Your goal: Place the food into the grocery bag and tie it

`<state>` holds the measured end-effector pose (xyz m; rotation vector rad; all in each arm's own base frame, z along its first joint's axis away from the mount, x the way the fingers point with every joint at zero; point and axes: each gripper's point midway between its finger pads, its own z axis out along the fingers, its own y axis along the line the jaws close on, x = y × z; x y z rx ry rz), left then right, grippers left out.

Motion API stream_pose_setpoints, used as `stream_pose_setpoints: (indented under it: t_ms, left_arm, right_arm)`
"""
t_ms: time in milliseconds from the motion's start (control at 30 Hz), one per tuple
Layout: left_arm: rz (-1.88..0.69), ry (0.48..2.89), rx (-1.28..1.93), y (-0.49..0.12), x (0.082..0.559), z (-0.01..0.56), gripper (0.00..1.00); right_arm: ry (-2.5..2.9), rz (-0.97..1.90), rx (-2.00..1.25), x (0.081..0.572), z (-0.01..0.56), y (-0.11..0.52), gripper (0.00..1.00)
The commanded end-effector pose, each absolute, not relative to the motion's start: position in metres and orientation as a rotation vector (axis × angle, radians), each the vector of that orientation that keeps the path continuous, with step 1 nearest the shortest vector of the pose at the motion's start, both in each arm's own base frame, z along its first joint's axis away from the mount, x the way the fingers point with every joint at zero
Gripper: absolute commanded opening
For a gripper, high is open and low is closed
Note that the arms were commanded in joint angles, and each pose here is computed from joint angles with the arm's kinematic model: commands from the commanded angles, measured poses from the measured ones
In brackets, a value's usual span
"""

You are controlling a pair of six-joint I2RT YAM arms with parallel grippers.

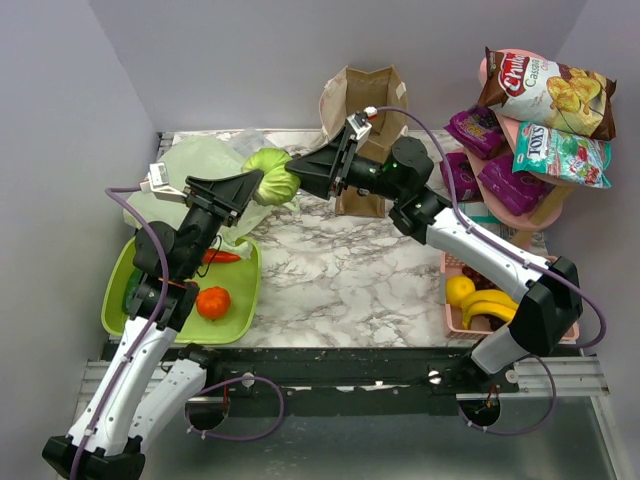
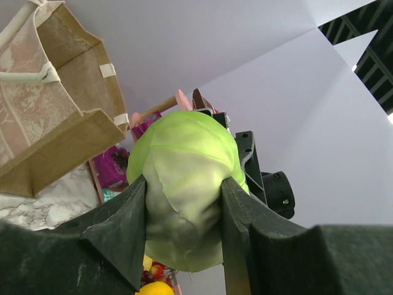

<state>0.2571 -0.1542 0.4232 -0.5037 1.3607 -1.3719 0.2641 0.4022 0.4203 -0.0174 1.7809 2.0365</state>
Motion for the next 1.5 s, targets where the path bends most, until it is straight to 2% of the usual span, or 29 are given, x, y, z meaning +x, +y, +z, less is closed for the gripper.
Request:
stream_pose_setpoints:
  t_ms: [0, 100, 167, 267, 333, 433, 600, 733, 900, 967, 1067, 1200, 1467]
  left_arm:
    - [-1.393, 1.363, -0.475, -0.162, 0.258, 0.421, 0.29]
    - [-1.386, 1.386, -0.458, -0.165, 0.259, 0.419, 0.34]
    - [-1.358, 1.414, -0.449, -0.166, 0.26, 0.416, 0.44]
    - [-1.297, 1.466, -0.413, -0.165, 0.258, 0.413, 0.75]
    - [-1.241, 1.507, -0.379, -0.164, 0.255, 0.411, 0.88]
    - [-1.098, 1.575, -0.329, -0.154, 0.252, 0.406, 0.99]
    - [-0.827, 1.695, -0.286, -0.128, 0.25, 0.393, 0.98]
    - [-0.499, 1.891, -0.246, -0.097, 0.257, 0.359, 0.98]
    - [-0.221, 2.105, -0.166, -0.076, 0.264, 0.317, 0.96]
    - [-0.124, 2.171, -0.115, -0.071, 0.27, 0.306, 0.92]
    - [0.0, 2.201, -0.019, -0.069, 0.281, 0.301, 0.87]
    - [0.125, 2.217, 0.134, -0.074, 0.297, 0.295, 0.87]
    - [0.529, 2.324, 0.263, -0.054, 0.322, 0.245, 0.82]
  right_arm:
    - [1.775, 2.069, -0.11, 0.249, 0.421, 0.407, 0.58]
    - [1.788, 2.042, -0.112, 0.25, 0.418, 0.406, 0.36]
    - [1.796, 2.023, -0.114, 0.25, 0.417, 0.405, 0.25]
    - [1.807, 1.997, -0.119, 0.251, 0.416, 0.405, 0.17]
    - [1.814, 1.979, -0.122, 0.252, 0.415, 0.404, 0.13]
    - [1.835, 1.904, -0.128, 0.255, 0.411, 0.401, 0.12]
    - [1.936, 1.59, -0.073, 0.278, 0.385, 0.385, 0.11]
    - [2.026, 1.405, -0.022, 0.288, 0.355, 0.371, 0.08]
    - [2.114, 1.313, -0.027, 0.291, 0.321, 0.366, 0.08]
    - [2.148, 1.268, -0.037, 0.29, 0.308, 0.363, 0.08]
    - [2.196, 1.196, -0.051, 0.288, 0.293, 0.355, 0.08]
    - [2.242, 1.102, -0.042, 0.285, 0.275, 0.34, 0.07]
    - [2.295, 1.046, -0.04, 0.27, 0.251, 0.323, 0.07]
